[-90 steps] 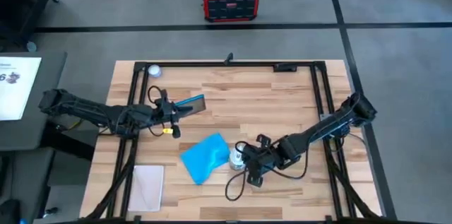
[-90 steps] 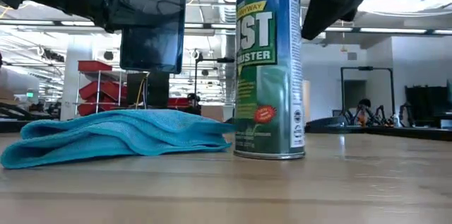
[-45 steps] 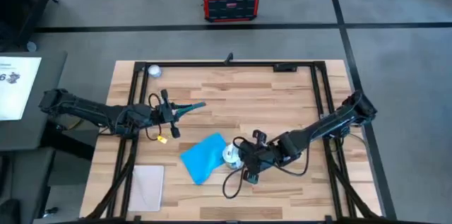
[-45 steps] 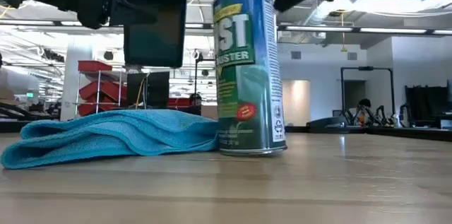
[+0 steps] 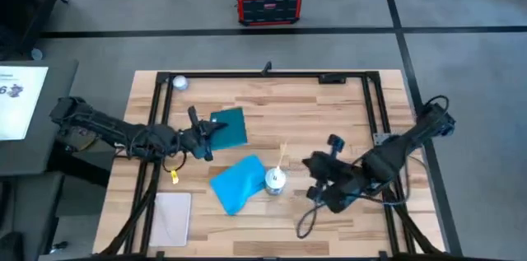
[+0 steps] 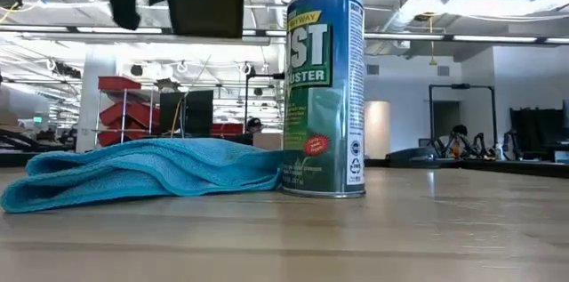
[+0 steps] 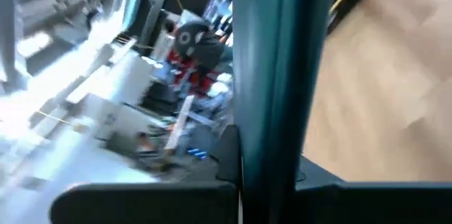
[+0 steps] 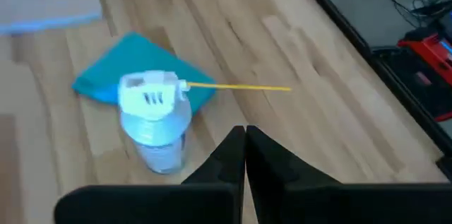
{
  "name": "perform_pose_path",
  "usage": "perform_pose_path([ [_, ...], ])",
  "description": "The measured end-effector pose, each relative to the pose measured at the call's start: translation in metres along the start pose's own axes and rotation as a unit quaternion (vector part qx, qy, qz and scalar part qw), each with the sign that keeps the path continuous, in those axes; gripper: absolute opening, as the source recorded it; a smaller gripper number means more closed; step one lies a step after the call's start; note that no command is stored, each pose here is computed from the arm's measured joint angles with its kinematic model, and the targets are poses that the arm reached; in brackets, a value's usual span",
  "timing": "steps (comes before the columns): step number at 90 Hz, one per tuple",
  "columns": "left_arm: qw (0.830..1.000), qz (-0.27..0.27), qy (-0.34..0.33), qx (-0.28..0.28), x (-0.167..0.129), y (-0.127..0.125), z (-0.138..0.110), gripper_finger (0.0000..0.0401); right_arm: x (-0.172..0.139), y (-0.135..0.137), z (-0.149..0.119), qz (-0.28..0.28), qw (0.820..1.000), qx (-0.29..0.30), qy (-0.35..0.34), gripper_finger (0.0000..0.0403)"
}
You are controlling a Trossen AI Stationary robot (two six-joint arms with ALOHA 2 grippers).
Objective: Apply microfiber cloth
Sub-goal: Spray the back of the blue tablet with the spray bottle
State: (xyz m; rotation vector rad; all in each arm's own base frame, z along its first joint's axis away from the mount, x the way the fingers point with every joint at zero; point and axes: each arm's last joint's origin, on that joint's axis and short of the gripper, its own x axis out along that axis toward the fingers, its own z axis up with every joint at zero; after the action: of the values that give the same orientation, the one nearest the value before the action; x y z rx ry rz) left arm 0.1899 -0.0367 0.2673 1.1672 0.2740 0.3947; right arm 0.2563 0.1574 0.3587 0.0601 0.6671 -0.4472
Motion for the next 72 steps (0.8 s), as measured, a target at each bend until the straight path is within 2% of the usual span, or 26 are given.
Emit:
perform_pose_path([
  [9,0.992,0.025,0.043,0.113,0.011,0.001,0.010,0.0000,-0.005,0.003,0.002,0.019,1.000,0.016,-0.014,0.0000],
  [22,0.963,0.040,0.068,0.258,0.027,-0.005,0.021,0.0000,-0.006,0.007,0.003,0.032,0.999,0.024,-0.021,0.0000],
  [44,0.940,0.008,0.046,0.338,0.036,-0.028,0.039,0.0000,-0.004,0.004,-0.006,0.003,1.000,0.008,-0.012,0.0000],
  [59,0.937,0.012,-0.005,0.349,0.021,-0.036,0.058,0.0000,0.017,-0.003,-0.037,-0.026,1.000,0.015,-0.004,0.0000],
  [72,0.934,0.039,-0.055,0.351,0.004,-0.035,0.074,0.0000,0.027,-0.011,-0.053,0.000,0.997,0.057,-0.056,0.0000],
])
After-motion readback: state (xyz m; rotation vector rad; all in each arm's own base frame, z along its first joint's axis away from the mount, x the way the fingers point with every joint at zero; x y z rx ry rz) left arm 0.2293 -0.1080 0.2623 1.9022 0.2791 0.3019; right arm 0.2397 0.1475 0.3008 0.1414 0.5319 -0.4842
